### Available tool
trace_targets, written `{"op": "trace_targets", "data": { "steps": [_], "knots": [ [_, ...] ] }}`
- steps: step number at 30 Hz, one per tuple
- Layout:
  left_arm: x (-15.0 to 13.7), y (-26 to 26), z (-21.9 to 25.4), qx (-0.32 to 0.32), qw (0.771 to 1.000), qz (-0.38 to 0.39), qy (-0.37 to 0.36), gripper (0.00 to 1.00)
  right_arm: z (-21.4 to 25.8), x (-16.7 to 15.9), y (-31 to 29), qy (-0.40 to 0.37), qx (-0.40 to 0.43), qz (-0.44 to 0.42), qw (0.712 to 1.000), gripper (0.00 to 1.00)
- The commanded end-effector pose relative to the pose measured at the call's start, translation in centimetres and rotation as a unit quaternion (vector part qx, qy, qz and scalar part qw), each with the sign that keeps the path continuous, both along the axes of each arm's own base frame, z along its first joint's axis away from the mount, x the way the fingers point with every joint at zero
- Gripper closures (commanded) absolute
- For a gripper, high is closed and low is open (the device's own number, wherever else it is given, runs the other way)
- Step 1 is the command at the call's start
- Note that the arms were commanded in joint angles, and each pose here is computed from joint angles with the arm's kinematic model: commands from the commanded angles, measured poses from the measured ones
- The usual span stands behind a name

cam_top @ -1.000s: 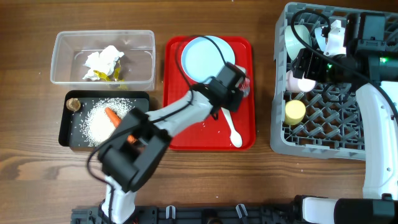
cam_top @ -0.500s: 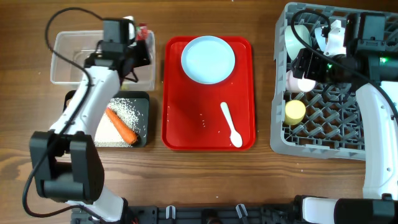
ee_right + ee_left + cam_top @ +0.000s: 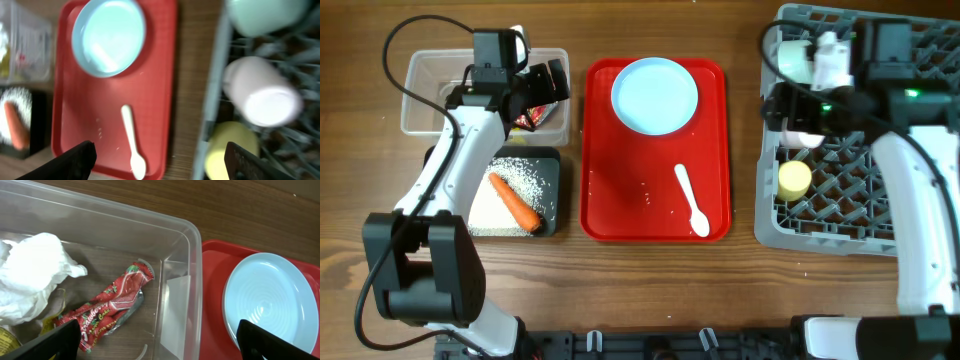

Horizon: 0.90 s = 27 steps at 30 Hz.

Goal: Sort waste into correct bins and load items into the dishwasher rack
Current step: 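Grasp the white spoon on the red tray with the right gripper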

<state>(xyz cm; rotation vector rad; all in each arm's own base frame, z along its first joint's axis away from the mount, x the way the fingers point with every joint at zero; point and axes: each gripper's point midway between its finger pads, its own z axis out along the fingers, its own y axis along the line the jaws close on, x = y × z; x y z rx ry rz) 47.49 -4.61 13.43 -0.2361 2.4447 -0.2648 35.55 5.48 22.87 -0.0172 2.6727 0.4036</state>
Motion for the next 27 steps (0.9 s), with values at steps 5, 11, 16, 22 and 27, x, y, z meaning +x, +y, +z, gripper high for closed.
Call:
{"op": "trace_targets", "data": {
  "steps": [5, 11, 16, 22, 27],
  "knots": [
    [-0.9, -0.2, -0.5, -0.003, 1.0, -0.007, 0.02, 0.0, -9.7, -2.9, 9.4, 0.149, -0.004, 0.127, 0.981, 0.22],
    [-1.0, -0.2, -0.5, -0.003, 1.0, -0.007, 0.022, 0.0, -16.5, -6.5, 13.0, 0.239, -0.069, 0.179, 0.952, 0.26],
    [-1.4, -0.2, -0.8, -0.002, 0.999, -0.007, 0.033, 0.0, -20.9, -7.6, 12.2, 0.298, -0.113, 0.171, 0.932, 0.3],
    [-1.7, -0.2, -1.1, -0.002, 0.999, -0.007, 0.04, 0.0, -22.5, -7.7, 11.4, 0.314, -0.138, 0.159, 0.926, 0.45],
    [-1.8, -0.2, -1.1, -0.002, 0.999, -0.007, 0.043, 0.0, -23.5, -9.5, 11.1, 0.339, -0.129, 0.161, 0.918, 0.7]
  ]
}}
